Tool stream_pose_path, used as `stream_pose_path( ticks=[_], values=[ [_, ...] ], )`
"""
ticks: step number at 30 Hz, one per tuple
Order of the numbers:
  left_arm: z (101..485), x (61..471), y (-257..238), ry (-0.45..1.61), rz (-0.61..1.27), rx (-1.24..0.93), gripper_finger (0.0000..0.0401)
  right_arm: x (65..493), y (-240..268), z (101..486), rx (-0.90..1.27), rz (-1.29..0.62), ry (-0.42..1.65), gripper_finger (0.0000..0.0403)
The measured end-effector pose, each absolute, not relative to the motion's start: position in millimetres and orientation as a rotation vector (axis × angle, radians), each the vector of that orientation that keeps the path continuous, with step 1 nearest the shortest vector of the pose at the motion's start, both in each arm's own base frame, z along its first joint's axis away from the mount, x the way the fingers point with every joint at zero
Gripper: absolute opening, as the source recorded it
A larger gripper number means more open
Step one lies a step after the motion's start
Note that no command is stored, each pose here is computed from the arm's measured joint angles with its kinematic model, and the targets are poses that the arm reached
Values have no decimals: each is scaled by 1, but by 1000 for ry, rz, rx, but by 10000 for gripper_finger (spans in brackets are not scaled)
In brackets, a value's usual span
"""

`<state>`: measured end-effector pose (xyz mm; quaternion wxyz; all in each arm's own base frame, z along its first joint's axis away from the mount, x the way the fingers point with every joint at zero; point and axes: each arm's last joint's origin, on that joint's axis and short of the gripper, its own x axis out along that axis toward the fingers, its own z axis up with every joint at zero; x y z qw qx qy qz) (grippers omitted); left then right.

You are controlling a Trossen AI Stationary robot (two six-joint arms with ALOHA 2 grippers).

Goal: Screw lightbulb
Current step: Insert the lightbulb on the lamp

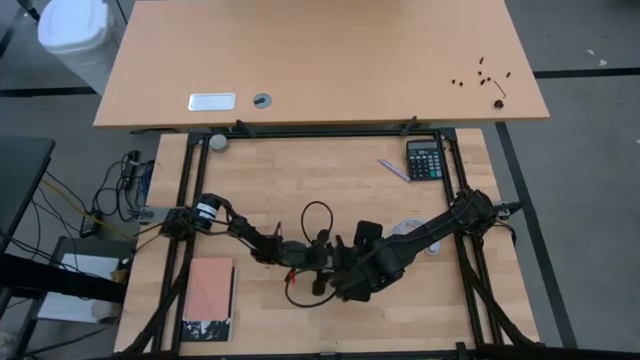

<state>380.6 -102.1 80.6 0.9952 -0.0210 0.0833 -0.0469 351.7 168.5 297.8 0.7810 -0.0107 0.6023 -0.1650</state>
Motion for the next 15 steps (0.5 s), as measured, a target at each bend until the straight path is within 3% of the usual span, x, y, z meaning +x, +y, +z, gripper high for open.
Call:
stream_pose_path(
  ticks=[8,15],
  values=[
    [86,385,-109,148,-95,-20,292,354,169,298,-18,-370,1266,276],
    [81,392,-111,171,-87,6,300,355,169,274,-19,-397,1291,277]
  ],
)
